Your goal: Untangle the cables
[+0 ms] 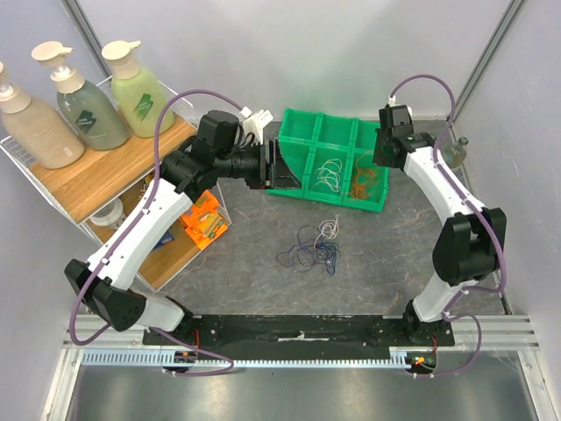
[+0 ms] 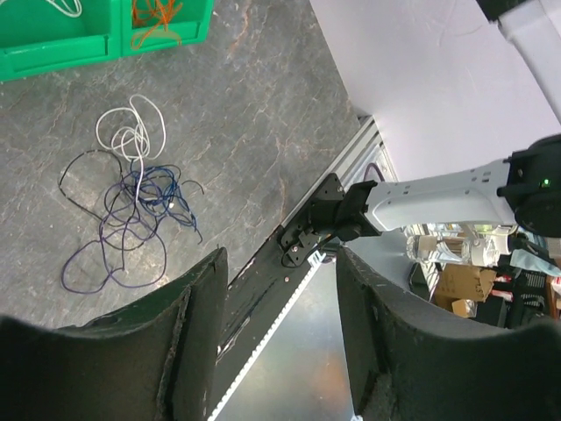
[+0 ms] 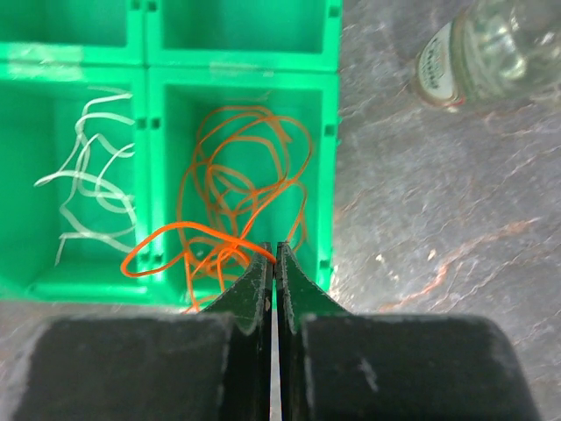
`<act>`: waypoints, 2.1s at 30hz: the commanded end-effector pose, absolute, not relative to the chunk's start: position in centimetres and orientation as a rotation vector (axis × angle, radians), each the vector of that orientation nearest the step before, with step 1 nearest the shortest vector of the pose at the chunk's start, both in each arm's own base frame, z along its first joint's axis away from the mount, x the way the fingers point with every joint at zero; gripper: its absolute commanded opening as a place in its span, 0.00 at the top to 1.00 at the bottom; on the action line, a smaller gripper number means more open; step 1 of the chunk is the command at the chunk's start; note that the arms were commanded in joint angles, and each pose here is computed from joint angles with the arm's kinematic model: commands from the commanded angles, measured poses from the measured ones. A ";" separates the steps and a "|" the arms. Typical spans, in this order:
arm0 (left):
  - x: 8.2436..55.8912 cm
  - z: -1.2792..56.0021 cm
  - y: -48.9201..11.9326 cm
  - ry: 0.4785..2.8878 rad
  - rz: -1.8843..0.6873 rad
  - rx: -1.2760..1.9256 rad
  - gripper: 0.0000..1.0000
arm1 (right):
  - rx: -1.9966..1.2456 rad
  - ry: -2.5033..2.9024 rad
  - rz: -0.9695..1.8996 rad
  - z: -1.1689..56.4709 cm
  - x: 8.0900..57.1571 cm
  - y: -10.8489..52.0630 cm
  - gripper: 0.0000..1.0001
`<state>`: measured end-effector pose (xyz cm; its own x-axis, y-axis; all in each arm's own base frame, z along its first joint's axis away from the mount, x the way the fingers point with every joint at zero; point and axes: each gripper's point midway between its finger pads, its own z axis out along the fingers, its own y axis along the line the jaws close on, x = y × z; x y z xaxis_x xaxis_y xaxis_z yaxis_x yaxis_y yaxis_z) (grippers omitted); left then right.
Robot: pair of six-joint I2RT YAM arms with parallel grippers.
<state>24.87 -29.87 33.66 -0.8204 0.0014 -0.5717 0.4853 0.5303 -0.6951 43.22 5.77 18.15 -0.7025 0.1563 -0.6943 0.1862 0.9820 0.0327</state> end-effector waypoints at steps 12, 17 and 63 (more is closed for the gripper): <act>23.6 34.7 -28.3 2.195 -1.204 0.435 0.42 | 0.188 2.135 -0.289 20.5 52.7 3.0 1.00; 23.6 34.9 -28.3 2.190 -1.206 0.432 0.42 | 0.154 2.168 -0.296 18.2 53.2 3.3 1.00; 21.5 16.8 -31.9 2.645 -0.985 0.681 0.39 | -0.219 2.521 0.667 13.5 27.2 18.5 0.46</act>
